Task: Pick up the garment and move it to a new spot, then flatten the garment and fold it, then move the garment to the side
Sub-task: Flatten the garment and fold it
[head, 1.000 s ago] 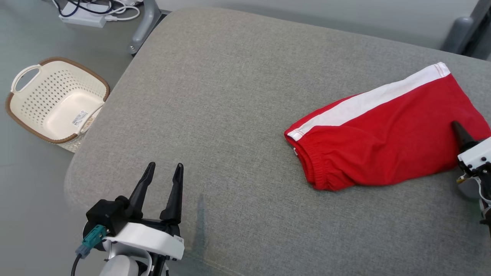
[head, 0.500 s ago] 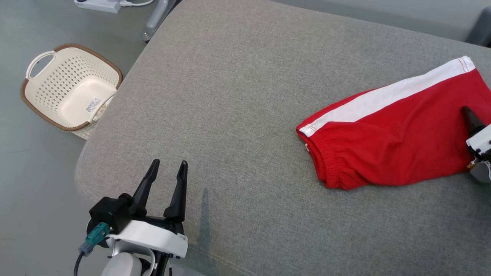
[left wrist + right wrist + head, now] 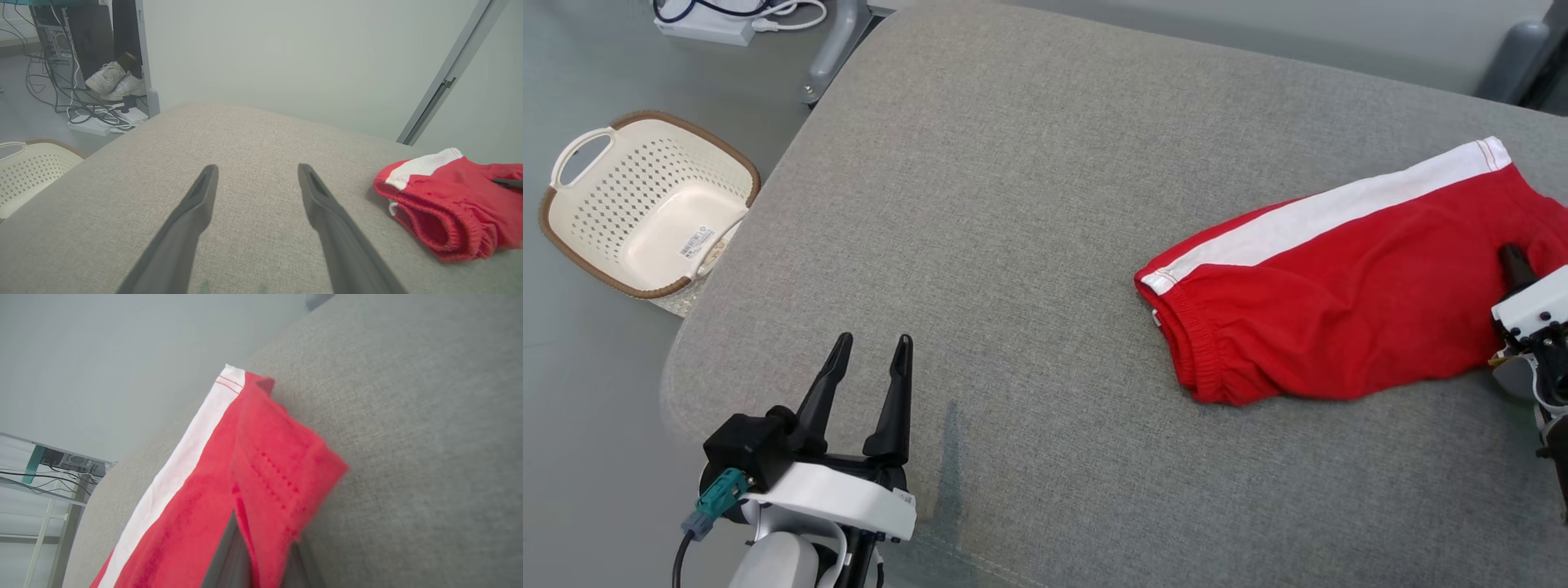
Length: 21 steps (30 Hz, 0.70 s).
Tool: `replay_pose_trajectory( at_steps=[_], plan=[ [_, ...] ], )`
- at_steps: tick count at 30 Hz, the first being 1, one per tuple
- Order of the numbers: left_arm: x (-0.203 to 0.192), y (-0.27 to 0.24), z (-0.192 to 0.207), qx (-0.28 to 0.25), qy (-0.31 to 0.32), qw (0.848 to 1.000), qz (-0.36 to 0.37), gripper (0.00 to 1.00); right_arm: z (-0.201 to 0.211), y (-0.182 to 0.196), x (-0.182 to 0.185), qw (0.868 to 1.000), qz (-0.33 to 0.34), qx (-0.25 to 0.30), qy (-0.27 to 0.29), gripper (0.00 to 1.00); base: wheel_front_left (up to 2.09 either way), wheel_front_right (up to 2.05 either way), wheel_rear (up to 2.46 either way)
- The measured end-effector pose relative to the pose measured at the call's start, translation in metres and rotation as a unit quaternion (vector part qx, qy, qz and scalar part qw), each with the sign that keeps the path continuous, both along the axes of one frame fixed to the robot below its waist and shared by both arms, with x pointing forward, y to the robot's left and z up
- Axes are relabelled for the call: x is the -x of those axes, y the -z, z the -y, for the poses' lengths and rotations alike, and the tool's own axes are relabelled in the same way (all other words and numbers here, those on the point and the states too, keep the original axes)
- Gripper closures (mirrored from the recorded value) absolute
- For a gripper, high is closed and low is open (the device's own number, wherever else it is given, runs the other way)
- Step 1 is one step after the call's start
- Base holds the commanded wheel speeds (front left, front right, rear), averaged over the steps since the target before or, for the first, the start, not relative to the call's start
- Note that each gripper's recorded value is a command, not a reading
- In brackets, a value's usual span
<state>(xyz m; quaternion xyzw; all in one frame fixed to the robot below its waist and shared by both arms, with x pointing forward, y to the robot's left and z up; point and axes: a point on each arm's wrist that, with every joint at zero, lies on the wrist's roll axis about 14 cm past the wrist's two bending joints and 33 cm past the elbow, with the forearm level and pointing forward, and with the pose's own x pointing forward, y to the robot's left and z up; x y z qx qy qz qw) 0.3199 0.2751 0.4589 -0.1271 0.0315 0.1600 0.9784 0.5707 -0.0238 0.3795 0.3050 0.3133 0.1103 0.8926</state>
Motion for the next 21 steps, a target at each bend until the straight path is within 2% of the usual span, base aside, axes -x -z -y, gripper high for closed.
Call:
replay_pose_trajectory(
  at_steps=[8,18,21],
  plan=[
    [-0.005,-0.007,0.01,0.003,0.017,1.0,0.016,0.0,0.029,-0.008,0.018,0.998,0.016,-0.024,0.052,1.0,0.0,0.0,0.0],
    [-0.003,-0.009,0.026,0.015,0.041,0.999,0.029,0.0,0.094,-0.012,0.052,0.988,0.031,-0.027,0.147,1.0,0.0,0.0,0.0],
    [-0.001,-0.007,0.03,0.045,0.039,0.998,0.035,0.0,0.113,-0.011,0.064,0.983,0.031,-0.028,0.178,1.0,0.0,0.0,0.0]
  ],
)
